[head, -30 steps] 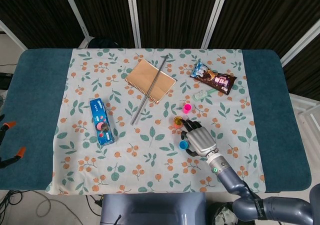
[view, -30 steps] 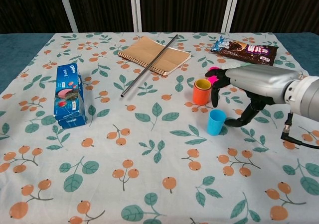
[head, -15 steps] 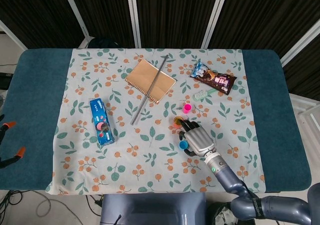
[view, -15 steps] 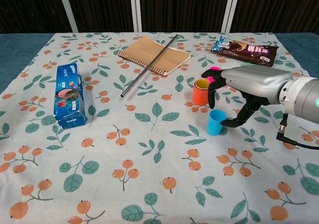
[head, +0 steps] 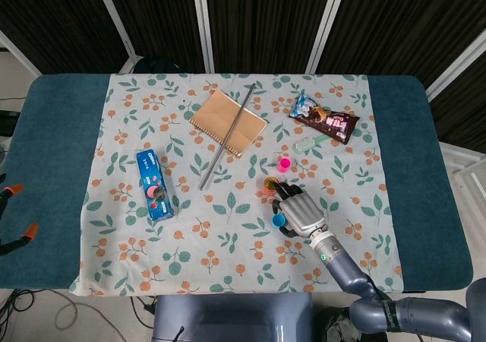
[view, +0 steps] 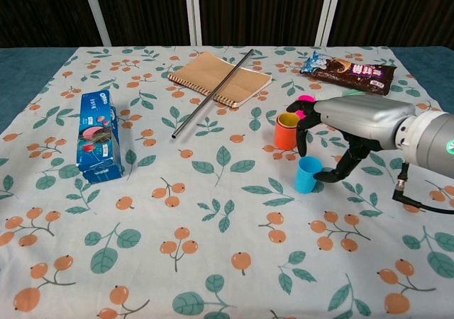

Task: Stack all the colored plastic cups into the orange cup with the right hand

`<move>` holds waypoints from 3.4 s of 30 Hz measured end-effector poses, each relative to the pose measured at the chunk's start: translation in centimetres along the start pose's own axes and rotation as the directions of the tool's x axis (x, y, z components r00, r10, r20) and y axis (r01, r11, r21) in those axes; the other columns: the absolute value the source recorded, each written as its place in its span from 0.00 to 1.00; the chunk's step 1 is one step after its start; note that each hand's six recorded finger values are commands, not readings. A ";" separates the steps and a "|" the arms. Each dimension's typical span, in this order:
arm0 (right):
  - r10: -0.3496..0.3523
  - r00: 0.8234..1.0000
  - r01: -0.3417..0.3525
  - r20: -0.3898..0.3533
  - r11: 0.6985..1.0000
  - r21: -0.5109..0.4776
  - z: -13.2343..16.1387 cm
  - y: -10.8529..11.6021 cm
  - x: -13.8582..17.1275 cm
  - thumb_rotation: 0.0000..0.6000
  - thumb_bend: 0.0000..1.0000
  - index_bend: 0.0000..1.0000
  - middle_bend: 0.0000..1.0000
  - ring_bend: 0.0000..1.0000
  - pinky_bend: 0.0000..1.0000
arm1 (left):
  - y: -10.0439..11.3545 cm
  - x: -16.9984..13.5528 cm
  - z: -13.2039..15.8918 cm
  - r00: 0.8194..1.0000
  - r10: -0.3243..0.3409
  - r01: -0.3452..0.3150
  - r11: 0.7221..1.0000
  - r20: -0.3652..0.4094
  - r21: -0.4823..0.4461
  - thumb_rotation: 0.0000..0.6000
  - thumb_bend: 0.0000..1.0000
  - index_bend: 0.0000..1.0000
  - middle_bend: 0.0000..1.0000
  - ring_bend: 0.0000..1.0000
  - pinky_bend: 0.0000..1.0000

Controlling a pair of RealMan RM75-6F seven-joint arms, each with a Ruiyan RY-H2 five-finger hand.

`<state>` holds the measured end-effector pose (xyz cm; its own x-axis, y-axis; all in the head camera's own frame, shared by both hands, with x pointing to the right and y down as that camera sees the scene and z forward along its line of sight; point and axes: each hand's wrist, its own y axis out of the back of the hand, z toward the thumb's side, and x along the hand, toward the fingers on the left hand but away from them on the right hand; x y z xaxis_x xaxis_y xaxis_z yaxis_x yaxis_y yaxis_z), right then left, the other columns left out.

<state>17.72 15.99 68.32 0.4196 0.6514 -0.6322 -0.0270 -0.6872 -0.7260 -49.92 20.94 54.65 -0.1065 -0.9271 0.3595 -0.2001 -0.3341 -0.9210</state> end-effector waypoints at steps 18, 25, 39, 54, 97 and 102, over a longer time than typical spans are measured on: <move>-0.025 1.000 0.025 -0.012 1.000 -0.004 0.3 1.5 0.0 1.00 0.36 0.53 0.00 0.11 0.19 | 0.0 0.0 0.0 1.000 -0.001 0.001 1.000 -0.001 -0.002 1.00 0.24 0.21 0.01 0.00 0.00; -0.070 0.998 0.070 -0.010 0.998 0.006 0.4 4.3 -0.7 1.00 0.36 0.53 0.00 0.11 0.19 | 0.1 0.0 0.0 1.000 0.000 0.000 1.000 0.000 -0.006 1.00 0.24 0.21 0.01 0.00 0.00; -0.093 0.994 0.093 0.061 0.996 0.009 -0.7 9.1 -3.4 1.00 0.36 0.53 0.00 0.11 0.19 | 0.1 0.0 0.0 1.000 0.000 0.000 1.000 0.000 -0.006 1.00 0.24 0.21 0.01 0.00 0.00; -0.077 0.990 0.078 0.115 0.997 -0.005 -1.5 9.1 -5.5 1.00 0.36 0.53 0.00 0.11 0.19 | 0.1 0.1 -0.1 1.000 0.000 0.000 1.000 -0.005 -0.009 1.00 0.24 0.21 0.01 0.00 0.00; -0.073 0.981 0.070 0.180 0.997 0.025 -3.2 8.0 -7.7 1.00 0.35 0.34 0.00 0.10 0.19 | 0.2 0.1 -0.2 1.000 0.005 -0.005 1.000 -0.008 -0.007 1.00 0.24 0.22 0.01 0.00 0.00; -0.077 0.976 0.071 0.203 0.997 0.037 -4.3 8.0 -8.4 1.00 0.35 0.35 0.00 0.10 0.19 | 0.2 0.1 -0.3 1.000 0.004 -0.004 1.000 -0.012 -0.003 1.00 0.24 0.22 0.01 0.00 0.00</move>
<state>17.93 3.66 69.02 0.2277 0.7539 -0.6162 -0.0310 -0.6269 -0.7785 -50.26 20.80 54.56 -0.1187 -0.9264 0.3574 -0.2023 -0.3299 -0.9221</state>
